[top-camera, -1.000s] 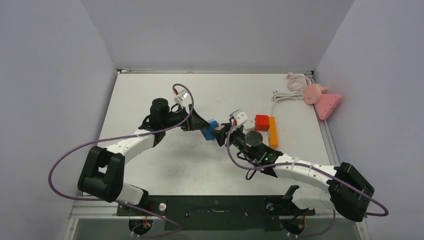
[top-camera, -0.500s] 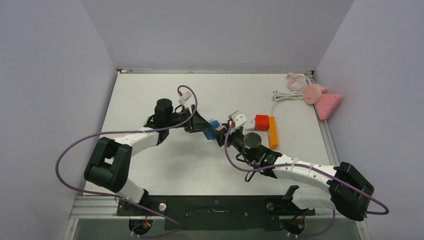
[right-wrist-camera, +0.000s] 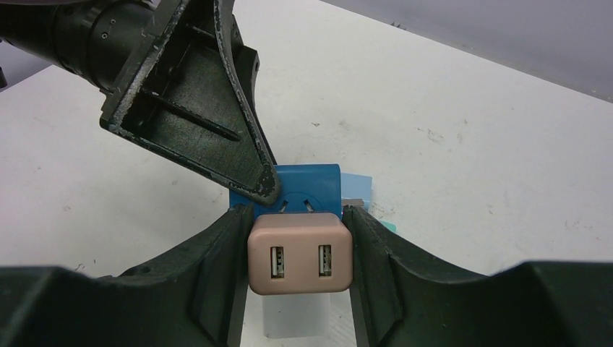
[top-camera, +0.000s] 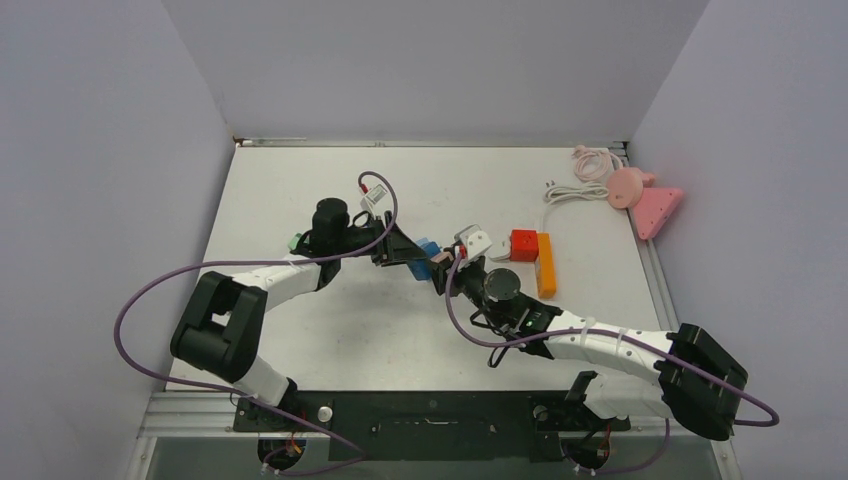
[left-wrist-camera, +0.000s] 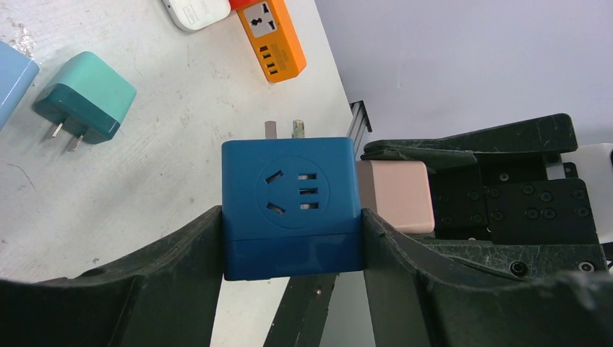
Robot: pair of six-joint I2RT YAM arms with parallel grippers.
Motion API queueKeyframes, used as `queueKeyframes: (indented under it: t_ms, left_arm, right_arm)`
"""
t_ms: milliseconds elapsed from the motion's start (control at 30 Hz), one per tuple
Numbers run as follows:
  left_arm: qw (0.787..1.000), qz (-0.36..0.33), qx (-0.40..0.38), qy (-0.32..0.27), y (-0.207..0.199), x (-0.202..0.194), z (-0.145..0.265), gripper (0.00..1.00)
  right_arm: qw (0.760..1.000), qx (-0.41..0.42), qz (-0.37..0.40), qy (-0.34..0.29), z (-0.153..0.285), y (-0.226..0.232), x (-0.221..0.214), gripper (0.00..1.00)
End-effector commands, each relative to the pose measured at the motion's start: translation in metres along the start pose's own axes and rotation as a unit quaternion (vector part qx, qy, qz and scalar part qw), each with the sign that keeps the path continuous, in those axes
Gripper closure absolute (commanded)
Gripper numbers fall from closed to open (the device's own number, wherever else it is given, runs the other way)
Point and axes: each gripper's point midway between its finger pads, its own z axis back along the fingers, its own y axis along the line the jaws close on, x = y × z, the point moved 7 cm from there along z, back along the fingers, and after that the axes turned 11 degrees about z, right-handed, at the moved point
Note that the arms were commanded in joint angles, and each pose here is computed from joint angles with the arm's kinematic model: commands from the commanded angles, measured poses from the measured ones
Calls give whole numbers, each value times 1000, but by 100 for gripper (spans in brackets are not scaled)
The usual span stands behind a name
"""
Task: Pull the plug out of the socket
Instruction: Remove the plug from the socket.
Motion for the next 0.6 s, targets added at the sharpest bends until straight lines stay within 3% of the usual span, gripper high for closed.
queueKeyframes:
  t_ms: [0, 67, 567]
  left_arm:
    - [999, -35, -24, 9, -16, 2, -4, 88]
    - [999, -39, -25, 9, -17, 2, -4, 100]
    - [997, -81, -16, -7, -25, 3, 2, 100]
  right_arm:
    - [999, -10, -6, -42, -7, 0, 24, 95]
    - [999, -1, -5, -37, -9, 2, 22, 95]
    - [991, 75, -101, -38, -21, -25, 10, 95]
